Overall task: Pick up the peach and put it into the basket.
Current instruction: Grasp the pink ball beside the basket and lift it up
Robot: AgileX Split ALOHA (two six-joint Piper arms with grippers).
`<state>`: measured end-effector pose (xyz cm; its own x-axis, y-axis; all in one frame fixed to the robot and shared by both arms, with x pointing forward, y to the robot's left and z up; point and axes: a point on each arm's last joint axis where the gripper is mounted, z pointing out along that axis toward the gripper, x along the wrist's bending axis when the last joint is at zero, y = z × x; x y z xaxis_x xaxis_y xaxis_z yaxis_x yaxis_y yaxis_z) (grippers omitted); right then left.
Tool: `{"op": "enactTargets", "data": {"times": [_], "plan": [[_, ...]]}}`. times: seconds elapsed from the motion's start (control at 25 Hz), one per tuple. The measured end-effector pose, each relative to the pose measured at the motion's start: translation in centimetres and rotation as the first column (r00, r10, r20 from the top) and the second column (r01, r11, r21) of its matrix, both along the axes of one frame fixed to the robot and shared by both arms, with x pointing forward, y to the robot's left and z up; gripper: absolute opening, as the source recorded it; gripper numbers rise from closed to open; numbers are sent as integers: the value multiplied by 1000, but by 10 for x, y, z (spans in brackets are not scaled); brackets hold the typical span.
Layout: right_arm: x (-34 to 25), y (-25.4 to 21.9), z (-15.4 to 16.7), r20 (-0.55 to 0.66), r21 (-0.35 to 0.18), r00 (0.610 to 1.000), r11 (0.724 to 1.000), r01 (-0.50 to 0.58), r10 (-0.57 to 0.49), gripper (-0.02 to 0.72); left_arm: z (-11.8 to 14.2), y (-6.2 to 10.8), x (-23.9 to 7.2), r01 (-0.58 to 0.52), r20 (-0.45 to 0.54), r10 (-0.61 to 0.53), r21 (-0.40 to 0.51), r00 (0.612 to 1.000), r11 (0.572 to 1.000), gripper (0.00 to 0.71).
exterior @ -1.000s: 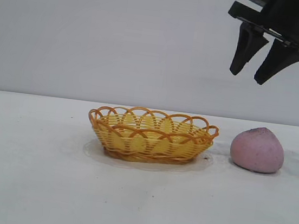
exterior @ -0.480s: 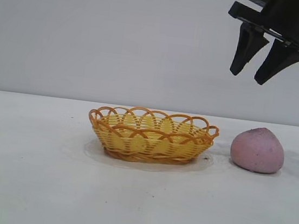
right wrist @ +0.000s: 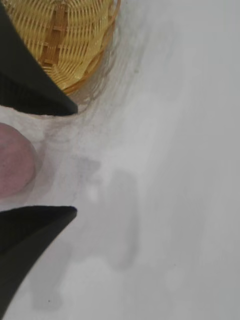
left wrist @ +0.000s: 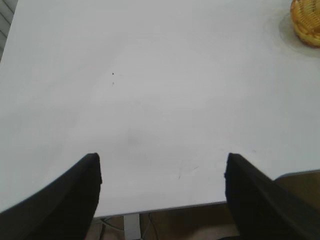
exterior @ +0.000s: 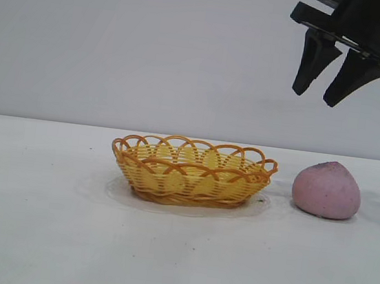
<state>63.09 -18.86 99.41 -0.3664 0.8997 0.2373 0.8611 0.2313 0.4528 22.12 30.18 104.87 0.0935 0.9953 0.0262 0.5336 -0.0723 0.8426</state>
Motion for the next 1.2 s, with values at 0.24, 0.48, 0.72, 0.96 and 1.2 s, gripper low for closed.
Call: {"op": "enactTargets", "data": {"times": [0.24, 0.48, 0.72, 0.96, 1.2], "plan": [[0, 0, 0, 2, 0, 1000, 1000, 1, -1, 343, -6, 0, 8, -7, 26, 7, -6, 1000, 1000, 463], [0, 0, 0, 5, 0, 1000, 1000, 2, -2, 343, -6, 0, 9, -8, 35, 9, -5, 999, 1000, 463], [0, 0, 0, 6, -1, 1000, 1000, 0, 0, 343, -6, 0, 9, -11, 37, 11, -4, 999, 1000, 463], [0, 0, 0, 7, -2, 1000, 1000, -3, 3, 343, -6, 0, 9, -11, 37, 11, -4, 999, 1000, 463], [-1, 0, 0, 3, -12, 1000, 999, -30, 30, 343, -6, 0, 9, -57, 37, 57, -4, 998, 998, 463]]}}
